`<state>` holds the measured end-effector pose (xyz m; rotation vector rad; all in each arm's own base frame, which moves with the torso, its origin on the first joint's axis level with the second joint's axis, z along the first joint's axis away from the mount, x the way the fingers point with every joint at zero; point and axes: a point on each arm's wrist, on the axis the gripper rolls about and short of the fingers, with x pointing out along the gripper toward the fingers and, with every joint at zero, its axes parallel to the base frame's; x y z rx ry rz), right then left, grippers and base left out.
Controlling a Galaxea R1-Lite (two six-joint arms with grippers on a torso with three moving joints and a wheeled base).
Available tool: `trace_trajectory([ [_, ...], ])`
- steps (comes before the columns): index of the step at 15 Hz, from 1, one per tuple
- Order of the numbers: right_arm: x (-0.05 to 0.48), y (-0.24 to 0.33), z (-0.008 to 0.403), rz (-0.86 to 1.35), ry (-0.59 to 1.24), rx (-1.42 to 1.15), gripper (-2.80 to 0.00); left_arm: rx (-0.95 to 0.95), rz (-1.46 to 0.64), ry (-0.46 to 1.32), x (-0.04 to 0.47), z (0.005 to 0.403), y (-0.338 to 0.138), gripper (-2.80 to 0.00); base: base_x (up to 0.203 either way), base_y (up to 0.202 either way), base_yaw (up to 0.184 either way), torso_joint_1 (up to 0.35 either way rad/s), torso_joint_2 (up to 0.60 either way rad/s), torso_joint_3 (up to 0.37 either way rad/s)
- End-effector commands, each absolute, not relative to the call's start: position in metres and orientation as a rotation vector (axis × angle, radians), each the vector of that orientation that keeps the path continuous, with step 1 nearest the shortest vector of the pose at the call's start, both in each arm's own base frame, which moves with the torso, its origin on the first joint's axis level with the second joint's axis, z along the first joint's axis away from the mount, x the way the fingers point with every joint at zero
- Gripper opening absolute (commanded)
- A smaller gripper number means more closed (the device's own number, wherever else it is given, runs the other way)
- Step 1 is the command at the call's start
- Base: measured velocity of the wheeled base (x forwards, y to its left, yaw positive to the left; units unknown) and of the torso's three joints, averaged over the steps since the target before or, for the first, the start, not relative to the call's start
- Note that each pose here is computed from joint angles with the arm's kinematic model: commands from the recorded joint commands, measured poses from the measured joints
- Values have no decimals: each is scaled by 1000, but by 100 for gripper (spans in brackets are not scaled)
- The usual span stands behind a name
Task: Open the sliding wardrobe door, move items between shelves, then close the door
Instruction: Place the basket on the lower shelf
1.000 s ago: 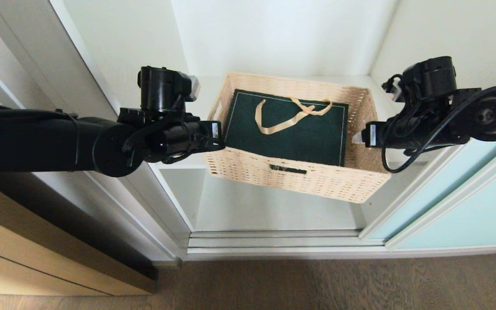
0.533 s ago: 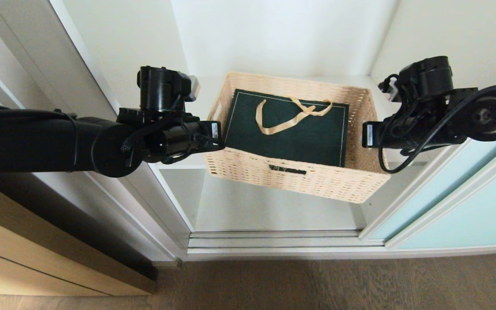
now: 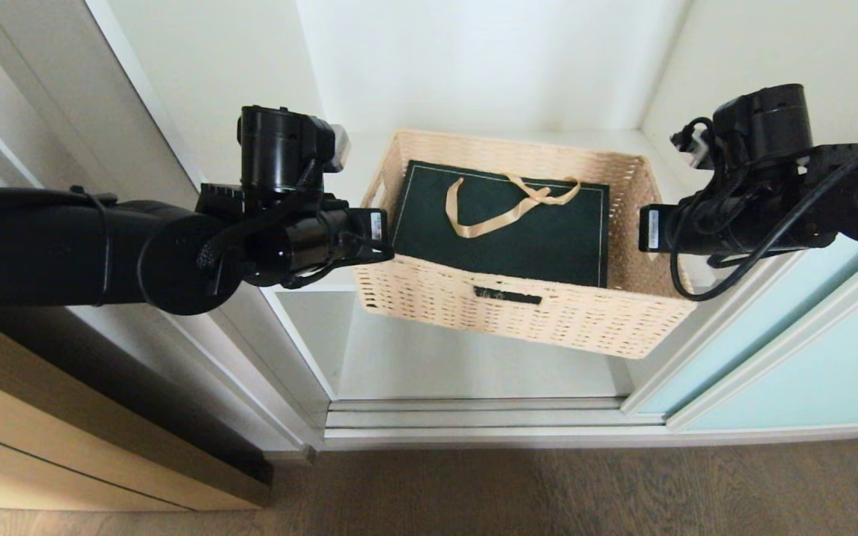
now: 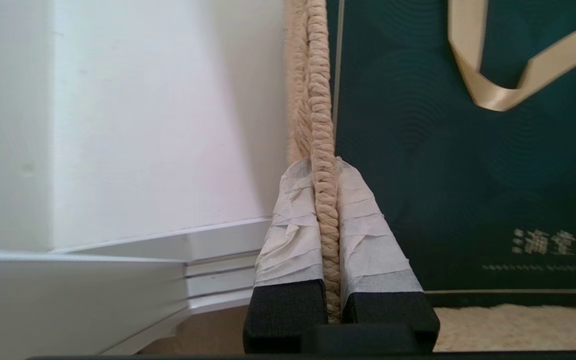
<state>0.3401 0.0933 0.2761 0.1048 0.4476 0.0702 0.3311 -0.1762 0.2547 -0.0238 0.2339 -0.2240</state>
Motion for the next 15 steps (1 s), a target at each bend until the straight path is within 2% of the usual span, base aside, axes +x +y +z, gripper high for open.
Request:
trace_trajectory([
  [1,327,94,287,85,420,109,-280,-26,-207,210,321,261,-184,-280,0,0,0,0,0,0],
  [7,305,95,295,110,406,110,-280,-28,-215,231,306,258,-182,-280,0,0,0,0,0,0],
  [15,284,101,283,139,450,87,-280,-11,-239,252,279,255,-182,-280,0,0,0,0,0,0],
])
